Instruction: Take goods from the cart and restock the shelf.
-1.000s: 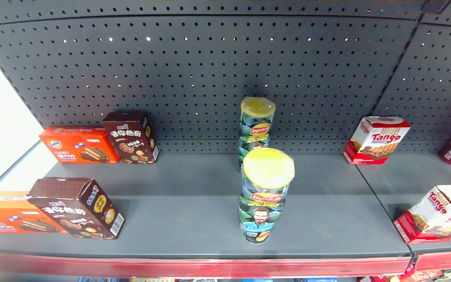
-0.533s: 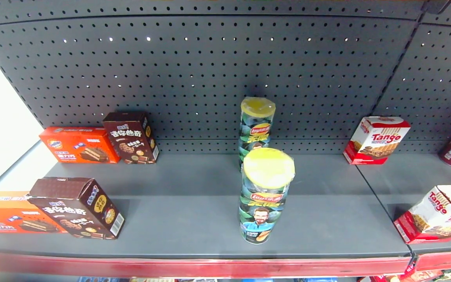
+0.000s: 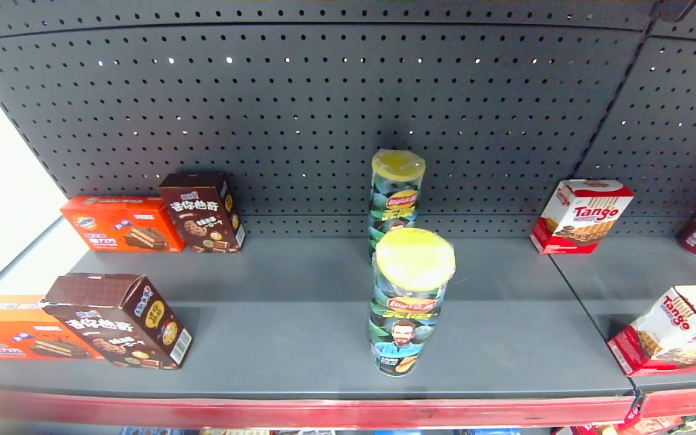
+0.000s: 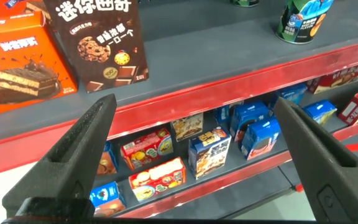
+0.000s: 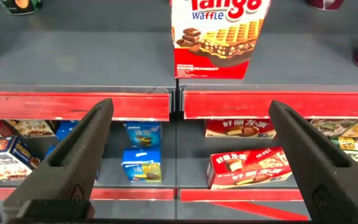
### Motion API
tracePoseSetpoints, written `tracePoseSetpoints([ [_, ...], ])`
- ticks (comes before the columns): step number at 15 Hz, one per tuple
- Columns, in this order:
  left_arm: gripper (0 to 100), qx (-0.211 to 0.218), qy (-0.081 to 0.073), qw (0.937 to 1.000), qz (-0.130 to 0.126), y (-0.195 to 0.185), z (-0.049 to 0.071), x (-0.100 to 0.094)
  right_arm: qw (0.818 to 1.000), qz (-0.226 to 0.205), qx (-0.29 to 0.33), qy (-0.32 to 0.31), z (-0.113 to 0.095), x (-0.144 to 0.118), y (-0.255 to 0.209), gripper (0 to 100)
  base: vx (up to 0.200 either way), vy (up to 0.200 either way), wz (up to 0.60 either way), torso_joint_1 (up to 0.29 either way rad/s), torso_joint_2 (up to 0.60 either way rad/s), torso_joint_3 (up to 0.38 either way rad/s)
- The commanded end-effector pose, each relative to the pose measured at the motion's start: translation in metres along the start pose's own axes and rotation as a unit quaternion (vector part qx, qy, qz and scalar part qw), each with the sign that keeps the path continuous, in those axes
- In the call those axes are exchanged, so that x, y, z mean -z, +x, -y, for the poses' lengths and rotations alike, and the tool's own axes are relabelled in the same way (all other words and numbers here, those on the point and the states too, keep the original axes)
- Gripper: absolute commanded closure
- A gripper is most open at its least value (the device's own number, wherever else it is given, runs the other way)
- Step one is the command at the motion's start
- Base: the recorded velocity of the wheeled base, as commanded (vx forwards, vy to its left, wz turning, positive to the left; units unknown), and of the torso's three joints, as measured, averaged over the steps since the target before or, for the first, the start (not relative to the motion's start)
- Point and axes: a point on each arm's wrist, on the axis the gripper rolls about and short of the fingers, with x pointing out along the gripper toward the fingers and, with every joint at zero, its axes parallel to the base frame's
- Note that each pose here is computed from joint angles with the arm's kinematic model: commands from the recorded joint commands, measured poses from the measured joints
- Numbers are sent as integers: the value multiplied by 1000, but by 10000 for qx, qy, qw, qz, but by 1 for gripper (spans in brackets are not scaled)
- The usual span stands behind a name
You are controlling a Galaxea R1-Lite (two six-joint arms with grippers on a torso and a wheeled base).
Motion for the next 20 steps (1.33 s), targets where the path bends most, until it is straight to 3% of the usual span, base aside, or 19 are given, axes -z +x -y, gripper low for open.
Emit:
tracePoseSetpoints([
  [1,0,-9,-98,10000,-3,0,0,0,10000,-11,-7,-1,0,0,0,0,0,0,0,0,0,0],
  [11,0,-71,-271,9996,3,0,0,0,10000,-11,-7,-1,0,0,0,0,-20,0,0,0,1,0],
  [14,0,-1195,-226,9926,-36,-1,-5,0,10000,-11,-7,-1,0,0,0,0,0,0,0,0,0,0],
  [16,0,-1559,-208,9875,-40,-1,-7,0,10000,-11,-7,-9,0,0,0,0,0,0,0,0,0,0],
  [17,0,-1963,88,9802,-252,0,-9,7,10000,-11,-7,-9,0,0,0,0,0,0,0,0,0,0],
  [18,0,-2076,90,9779,-252,0,-9,6,10000,-11,-7,-1,0,0,0,0,0,0,0,0,0,0],
  [20,0,-1970,71,9800,-257,0,-9,7,10000,-11,-7,-9,0,0,0,0,0,0,0,0,0,0],
])
